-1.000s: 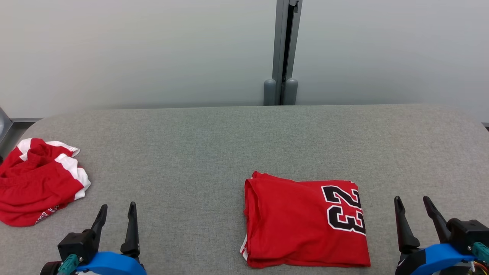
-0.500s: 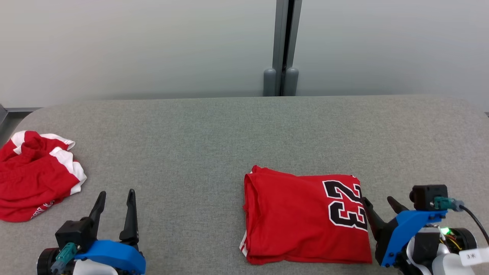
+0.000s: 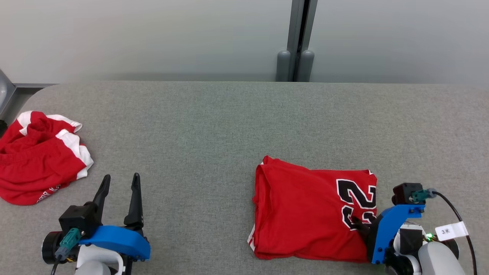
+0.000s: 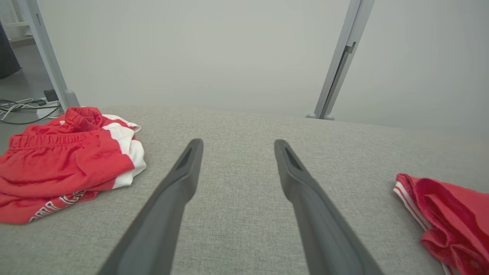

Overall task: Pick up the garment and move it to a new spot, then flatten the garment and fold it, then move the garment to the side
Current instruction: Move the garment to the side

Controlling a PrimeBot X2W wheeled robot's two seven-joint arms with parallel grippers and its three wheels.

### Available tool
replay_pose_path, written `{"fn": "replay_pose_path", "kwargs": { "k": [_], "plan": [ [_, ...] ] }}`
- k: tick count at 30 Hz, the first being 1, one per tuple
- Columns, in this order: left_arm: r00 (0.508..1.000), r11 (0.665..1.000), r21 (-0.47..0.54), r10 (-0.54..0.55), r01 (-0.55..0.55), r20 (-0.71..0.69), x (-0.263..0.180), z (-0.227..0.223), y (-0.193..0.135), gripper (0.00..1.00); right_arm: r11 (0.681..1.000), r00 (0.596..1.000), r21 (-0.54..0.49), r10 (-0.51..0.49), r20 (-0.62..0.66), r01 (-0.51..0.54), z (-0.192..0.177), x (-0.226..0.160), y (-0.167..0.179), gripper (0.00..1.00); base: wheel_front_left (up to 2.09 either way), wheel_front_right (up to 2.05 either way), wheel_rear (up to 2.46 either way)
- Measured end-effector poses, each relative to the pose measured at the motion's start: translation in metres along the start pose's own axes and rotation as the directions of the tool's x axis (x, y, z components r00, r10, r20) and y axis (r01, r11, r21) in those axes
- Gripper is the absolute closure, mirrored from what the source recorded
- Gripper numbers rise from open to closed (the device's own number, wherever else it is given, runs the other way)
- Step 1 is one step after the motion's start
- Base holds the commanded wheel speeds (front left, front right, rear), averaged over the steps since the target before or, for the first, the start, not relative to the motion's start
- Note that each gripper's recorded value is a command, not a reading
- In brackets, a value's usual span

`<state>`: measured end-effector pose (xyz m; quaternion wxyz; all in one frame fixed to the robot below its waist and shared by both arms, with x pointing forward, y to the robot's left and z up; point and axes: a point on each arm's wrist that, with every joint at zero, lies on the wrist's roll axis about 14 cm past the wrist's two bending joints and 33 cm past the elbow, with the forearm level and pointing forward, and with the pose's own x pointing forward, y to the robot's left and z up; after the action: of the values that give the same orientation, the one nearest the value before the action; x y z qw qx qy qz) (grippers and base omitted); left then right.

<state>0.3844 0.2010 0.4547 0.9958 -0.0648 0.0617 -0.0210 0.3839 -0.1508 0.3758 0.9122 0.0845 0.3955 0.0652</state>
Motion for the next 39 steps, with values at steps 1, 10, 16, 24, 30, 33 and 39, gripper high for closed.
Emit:
{"fn": "replay_pose_path", "kwargs": {
  "k": [1, 10, 16, 24, 30, 33, 39],
  "plan": [
    [1.0, 1.0, 0.0, 0.001, -0.001, 0.001, 0.0, 0.0, 0.0, 0.0, 1.0, 1.0, -0.005, 0.003, -0.024, -0.003, -0.005, 0.003, 0.002, 0.0, 0.0, 0.0, 0.0],
    [1.0, 1.0, -0.014, 0.001, -0.001, -0.016, 0.005, -0.009, -0.001, 0.0, 0.991, 0.992, -0.134, -0.005, -0.126, -0.012, -0.014, 0.019, 0.006, 1.0, 0.0, 0.0, 0.0],
    [0.999, 1.0, -0.018, -0.026, 0.025, -0.026, 0.024, -0.015, -0.009, 0.0, 0.958, 0.994, -0.285, -0.015, -0.109, -0.017, 0.007, 0.03, 0.0, 1.0, 0.0, 0.0, 0.0],
    [0.993, 0.993, -0.014, -0.115, 0.115, 0.001, 0.075, -0.018, -0.038, 0.0, 0.848, 0.991, -0.517, -0.066, 0.115, 0.117, 0.135, 0.041, -0.037, 1.0, 0.0, 0.0, 0.0],
    [0.982, 0.982, -0.012, -0.19, 0.19, 0.01, 0.114, -0.029, -0.062, 0.0, 0.802, 0.957, -0.525, -0.213, 0.196, 0.286, 0.186, 0.044, -0.108, 1.0, 0.0, 0.0, 0.0],
    [0.979, 0.979, -0.01, -0.203, 0.204, 0.015, 0.125, -0.035, -0.067, 0.0, 0.769, 0.926, -0.517, -0.303, 0.224, 0.376, 0.196, 0.039, -0.15, 1.0, 0.0, 0.0, 0.0],
    [0.972, 0.972, 0.007, -0.233, 0.233, 0.007, 0.14, -0.049, -0.071, 0.0, 0.713, 0.858, -0.477, -0.425, 0.289, 0.514, 0.206, 0.025, -0.214, 1.0, 0.0, 0.0, 0.0]
  ]
}}
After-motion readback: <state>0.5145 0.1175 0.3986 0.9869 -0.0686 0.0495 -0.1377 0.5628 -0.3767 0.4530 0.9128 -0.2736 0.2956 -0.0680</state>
